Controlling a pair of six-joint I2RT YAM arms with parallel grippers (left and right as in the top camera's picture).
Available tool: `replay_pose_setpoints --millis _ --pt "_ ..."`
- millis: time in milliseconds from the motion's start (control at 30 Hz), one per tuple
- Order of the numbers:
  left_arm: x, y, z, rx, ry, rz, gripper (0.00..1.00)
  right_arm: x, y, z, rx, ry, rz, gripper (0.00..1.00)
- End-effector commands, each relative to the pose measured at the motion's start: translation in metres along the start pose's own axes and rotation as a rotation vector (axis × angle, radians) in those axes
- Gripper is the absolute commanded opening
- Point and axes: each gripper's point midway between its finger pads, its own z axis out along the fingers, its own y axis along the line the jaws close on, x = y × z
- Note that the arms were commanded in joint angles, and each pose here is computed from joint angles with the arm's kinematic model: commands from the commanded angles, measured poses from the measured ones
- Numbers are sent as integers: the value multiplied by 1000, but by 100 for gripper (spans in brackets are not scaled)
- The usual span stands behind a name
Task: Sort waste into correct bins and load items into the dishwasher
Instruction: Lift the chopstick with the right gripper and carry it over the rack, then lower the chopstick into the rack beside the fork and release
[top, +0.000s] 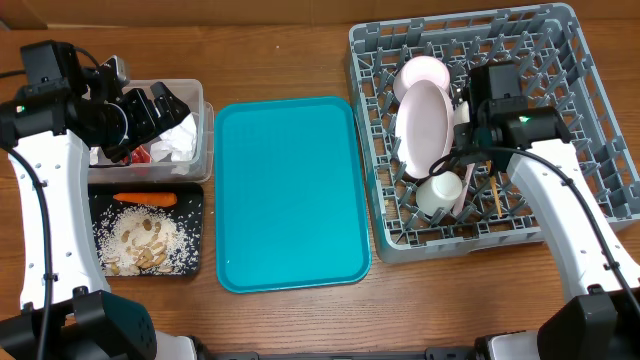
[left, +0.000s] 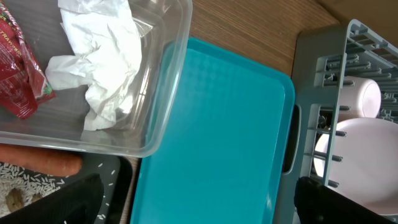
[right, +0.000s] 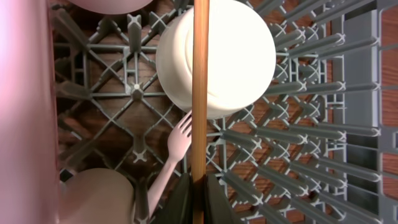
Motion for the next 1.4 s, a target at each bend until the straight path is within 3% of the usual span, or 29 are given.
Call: replay_pose_setpoints --millis 0,300,900,1233,1367 --pt "-6 -8 -13 10 -41 15 100 2 -4 6 -19 1 18 4" --pt "-6 -8 -13 10 -41 15 100 -4 -6 12 -157 -29 99 4" --pt "-6 -8 -13 10 -41 15 100 1 11 51 -213 43 16 5" --pt "-6 -8 -13 10 -41 15 100 -3 10 49 -210 28 20 30" --pt "-6 -8 -13 10 -41 15 100 -14 2 31 -197 -10 36 33"
